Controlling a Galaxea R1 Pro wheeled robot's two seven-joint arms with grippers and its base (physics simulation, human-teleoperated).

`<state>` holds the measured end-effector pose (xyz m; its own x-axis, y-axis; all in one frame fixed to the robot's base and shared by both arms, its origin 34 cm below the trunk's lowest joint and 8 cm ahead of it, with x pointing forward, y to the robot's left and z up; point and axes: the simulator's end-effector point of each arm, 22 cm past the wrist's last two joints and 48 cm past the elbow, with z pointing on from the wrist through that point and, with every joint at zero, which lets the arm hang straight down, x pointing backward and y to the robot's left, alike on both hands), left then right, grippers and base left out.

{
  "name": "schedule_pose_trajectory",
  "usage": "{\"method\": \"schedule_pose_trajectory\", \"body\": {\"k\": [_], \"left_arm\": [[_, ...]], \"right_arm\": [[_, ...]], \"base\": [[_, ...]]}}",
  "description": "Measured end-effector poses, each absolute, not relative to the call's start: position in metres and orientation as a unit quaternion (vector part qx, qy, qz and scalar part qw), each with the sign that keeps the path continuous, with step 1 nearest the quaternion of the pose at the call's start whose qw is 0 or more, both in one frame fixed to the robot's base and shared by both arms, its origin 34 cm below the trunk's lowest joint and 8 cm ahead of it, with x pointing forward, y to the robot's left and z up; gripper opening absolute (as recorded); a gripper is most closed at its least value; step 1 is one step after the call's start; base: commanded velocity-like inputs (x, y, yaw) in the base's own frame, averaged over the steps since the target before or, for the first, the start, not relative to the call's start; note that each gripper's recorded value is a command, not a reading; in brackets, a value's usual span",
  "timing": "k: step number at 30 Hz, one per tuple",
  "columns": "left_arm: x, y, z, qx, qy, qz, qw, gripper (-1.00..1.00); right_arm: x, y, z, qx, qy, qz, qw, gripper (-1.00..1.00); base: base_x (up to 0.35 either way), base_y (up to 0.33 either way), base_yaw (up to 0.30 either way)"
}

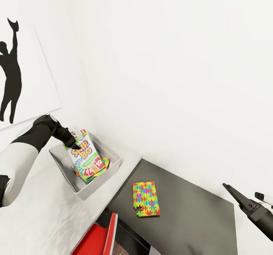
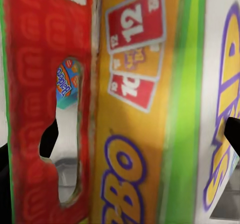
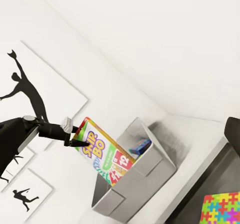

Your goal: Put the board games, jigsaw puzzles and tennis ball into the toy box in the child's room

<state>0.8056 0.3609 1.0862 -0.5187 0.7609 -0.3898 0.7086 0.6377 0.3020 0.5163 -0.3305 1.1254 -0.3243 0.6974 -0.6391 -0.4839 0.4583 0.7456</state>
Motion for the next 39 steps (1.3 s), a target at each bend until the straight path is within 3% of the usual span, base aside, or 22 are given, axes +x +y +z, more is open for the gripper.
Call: {"method": "schedule_pose_trajectory", "body": {"k": [15,16,39], "left_arm": [[0.8069,0.3605,1.0779,0.420,0.872,0.048,0.246,-1.00],[0.8070,0.3605,1.0779,0.420,0.872,0.048,0.246,1.00],[0.8079,0.3629,1.0786,0.417,0.873,0.051,0.248,1.00]], "right_arm": [[0.5173,-0.3330,1.1209,0.089,0.634,0.511,0.573,1.00],[0.5173,-0.3340,1.1211,0.090,0.634,0.510,0.574,1.00],[0.5167,-0.3374,1.1220,0.092,0.633,0.508,0.577,1.00]], "base": [[0.000,0.000,0.000],[0.000,0.000,0.000],[0.000,0.000,0.000]]}}
